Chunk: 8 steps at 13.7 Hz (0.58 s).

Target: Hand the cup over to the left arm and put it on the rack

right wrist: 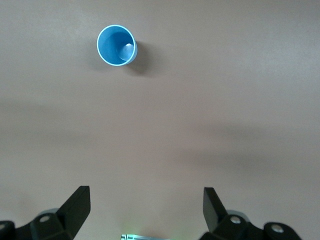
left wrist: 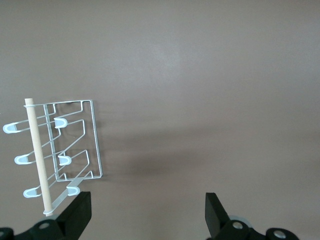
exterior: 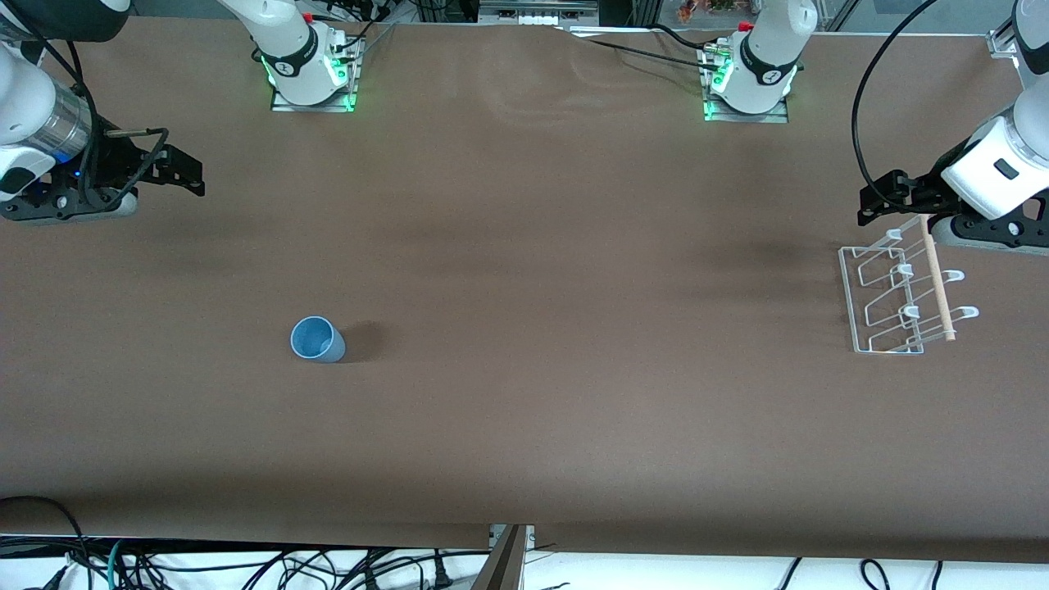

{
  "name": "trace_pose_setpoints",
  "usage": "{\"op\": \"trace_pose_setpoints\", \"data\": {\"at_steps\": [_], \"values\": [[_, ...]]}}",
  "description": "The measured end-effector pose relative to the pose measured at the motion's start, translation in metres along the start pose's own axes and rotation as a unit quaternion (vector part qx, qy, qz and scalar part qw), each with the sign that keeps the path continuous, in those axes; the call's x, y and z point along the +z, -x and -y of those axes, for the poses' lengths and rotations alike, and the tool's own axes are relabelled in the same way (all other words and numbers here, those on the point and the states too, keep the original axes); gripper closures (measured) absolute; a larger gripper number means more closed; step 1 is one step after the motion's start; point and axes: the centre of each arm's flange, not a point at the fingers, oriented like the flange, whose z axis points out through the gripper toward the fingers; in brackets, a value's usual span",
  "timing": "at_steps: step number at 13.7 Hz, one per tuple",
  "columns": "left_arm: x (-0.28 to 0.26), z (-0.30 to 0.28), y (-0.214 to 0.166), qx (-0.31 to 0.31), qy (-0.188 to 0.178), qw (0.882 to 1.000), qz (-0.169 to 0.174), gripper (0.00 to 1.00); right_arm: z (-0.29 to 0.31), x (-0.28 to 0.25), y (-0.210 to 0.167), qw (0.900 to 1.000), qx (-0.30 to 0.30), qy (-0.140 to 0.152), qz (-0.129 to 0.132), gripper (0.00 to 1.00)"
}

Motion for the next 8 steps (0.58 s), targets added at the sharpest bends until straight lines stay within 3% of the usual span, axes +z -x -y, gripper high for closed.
{"op": "trace_pose_setpoints", "data": {"at_steps": [8], "values": [[0.0000,0.0000,0.0000,0.000,0.000,1.000,0.000,0.00,0.0006,0.0012,0.0014,1.000,-0.001,0.000,0.007,0.00]]}}
